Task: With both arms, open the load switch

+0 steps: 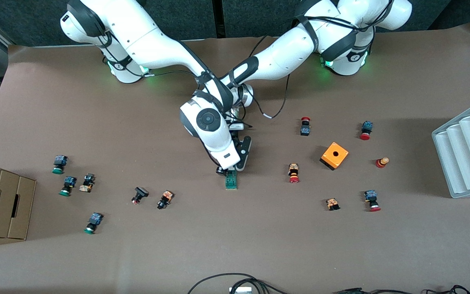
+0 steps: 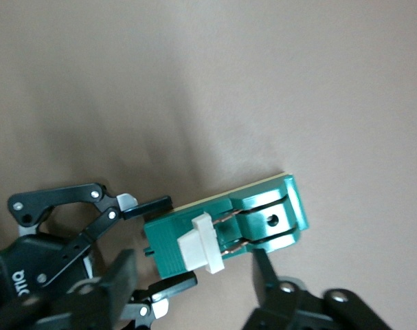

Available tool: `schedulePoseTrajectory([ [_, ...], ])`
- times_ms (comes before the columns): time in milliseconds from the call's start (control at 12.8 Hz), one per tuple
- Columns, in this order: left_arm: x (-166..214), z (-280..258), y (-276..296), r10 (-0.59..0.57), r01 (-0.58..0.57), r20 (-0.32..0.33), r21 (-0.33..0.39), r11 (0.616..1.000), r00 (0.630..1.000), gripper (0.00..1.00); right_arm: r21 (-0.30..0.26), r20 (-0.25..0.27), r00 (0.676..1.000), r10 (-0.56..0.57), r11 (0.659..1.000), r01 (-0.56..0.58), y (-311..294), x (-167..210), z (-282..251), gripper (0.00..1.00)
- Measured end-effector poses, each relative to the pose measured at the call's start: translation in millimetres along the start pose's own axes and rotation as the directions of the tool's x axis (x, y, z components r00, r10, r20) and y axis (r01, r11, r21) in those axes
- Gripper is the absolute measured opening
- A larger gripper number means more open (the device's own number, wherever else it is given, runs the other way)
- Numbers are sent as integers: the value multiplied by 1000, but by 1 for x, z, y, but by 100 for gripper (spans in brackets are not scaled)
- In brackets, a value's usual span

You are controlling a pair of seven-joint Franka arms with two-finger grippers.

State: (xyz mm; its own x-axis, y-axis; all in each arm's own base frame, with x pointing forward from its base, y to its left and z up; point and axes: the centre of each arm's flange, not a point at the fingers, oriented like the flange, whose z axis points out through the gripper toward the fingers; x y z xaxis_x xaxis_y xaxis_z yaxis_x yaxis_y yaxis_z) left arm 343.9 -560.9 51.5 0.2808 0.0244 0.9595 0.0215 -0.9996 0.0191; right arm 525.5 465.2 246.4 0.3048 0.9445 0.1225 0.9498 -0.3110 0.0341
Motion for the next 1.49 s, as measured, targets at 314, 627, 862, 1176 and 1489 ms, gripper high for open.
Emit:
schedulePoseTrajectory([
  [314, 0, 1, 0, -1, 1, 0, 1, 1000, 1000, 82, -7, -23, 1000, 3, 1000, -3, 2, 7, -40, 100],
  [627, 3, 2, 2, -7, 7, -3, 2, 1000, 1000, 100, 20, -68, 996, 66, 998, -64, 13, 4, -81, 100],
  [862, 5, 2, 4, -14, 14, 0, 6, 1000, 1000, 100, 21, -76, 988, 131, 991, -130, 41, -15, -122, 100],
  [1176, 24, -10, 20, 56, -69, 117, 109, 992, 992, 100, 20, -95, 976, 198, 980, -197, 69, -42, -192, 100],
  [1489, 56, -22, 38, 162, -196, 225, 138, 971, 961, 100, 0, -138, 955, 263, 964, -266, 84, -55, -236, 100],
])
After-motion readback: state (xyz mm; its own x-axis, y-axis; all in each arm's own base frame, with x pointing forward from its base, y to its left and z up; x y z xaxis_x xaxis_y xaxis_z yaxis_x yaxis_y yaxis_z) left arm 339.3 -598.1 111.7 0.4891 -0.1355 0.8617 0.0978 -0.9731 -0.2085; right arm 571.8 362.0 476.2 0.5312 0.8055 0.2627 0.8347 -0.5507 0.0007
